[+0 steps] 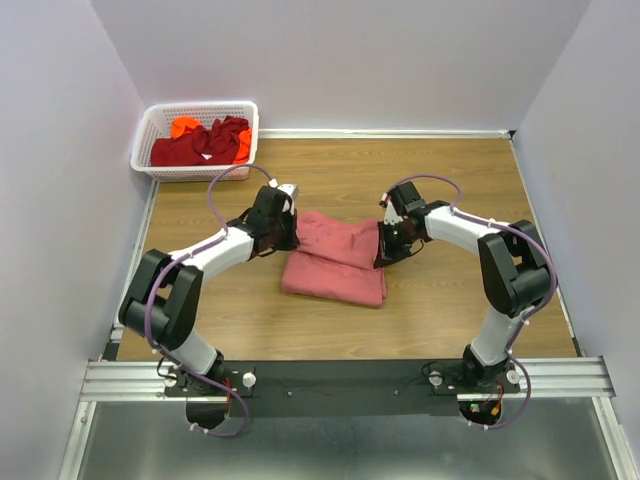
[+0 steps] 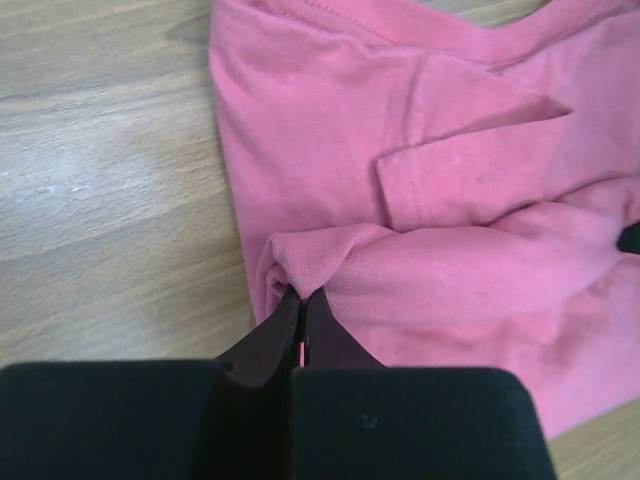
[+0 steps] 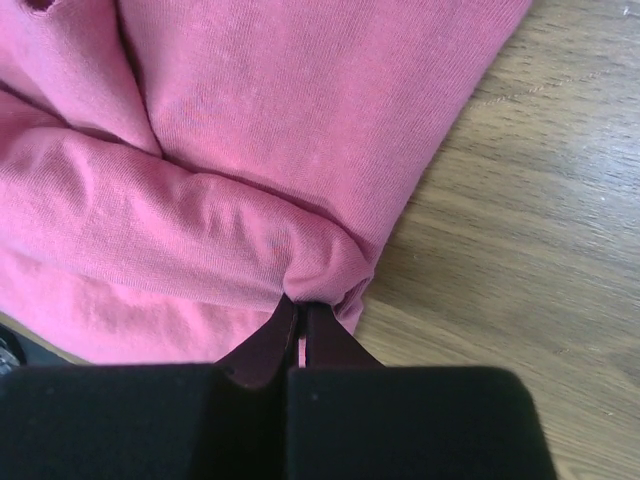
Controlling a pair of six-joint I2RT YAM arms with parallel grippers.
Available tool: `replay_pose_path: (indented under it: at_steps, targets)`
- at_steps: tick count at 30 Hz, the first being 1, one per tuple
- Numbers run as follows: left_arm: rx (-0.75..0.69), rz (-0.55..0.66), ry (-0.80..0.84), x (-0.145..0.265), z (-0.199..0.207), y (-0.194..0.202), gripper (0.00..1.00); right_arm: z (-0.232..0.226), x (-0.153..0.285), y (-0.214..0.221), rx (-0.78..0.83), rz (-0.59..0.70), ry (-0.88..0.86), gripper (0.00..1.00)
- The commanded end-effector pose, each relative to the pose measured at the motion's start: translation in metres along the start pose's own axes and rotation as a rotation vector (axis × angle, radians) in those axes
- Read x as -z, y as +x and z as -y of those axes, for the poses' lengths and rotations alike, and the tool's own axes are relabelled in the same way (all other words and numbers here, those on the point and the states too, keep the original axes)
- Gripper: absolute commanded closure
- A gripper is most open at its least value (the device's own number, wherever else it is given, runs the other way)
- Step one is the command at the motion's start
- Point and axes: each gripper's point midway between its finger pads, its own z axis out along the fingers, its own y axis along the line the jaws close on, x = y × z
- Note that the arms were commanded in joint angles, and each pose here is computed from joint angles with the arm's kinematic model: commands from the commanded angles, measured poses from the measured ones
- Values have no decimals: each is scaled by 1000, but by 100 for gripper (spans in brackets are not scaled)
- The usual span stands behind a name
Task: Fold and stack the t-shirts
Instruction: Fold the tshirt
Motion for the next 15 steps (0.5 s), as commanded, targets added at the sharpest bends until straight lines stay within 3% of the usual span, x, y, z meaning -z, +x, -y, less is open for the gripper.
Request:
replay_pose_path:
  at_steps: [1, 8, 15]
  targets:
    - [-11, 47, 21, -3, 6, -18, 100, 6, 3, 8, 9, -31, 24, 99]
    - [-31, 142, -21, 44, 5, -39, 100, -10, 54, -20, 28, 111, 37, 99]
    - [-78, 219, -3, 37, 12, -70, 100, -7, 66, -45, -33, 113, -10, 99]
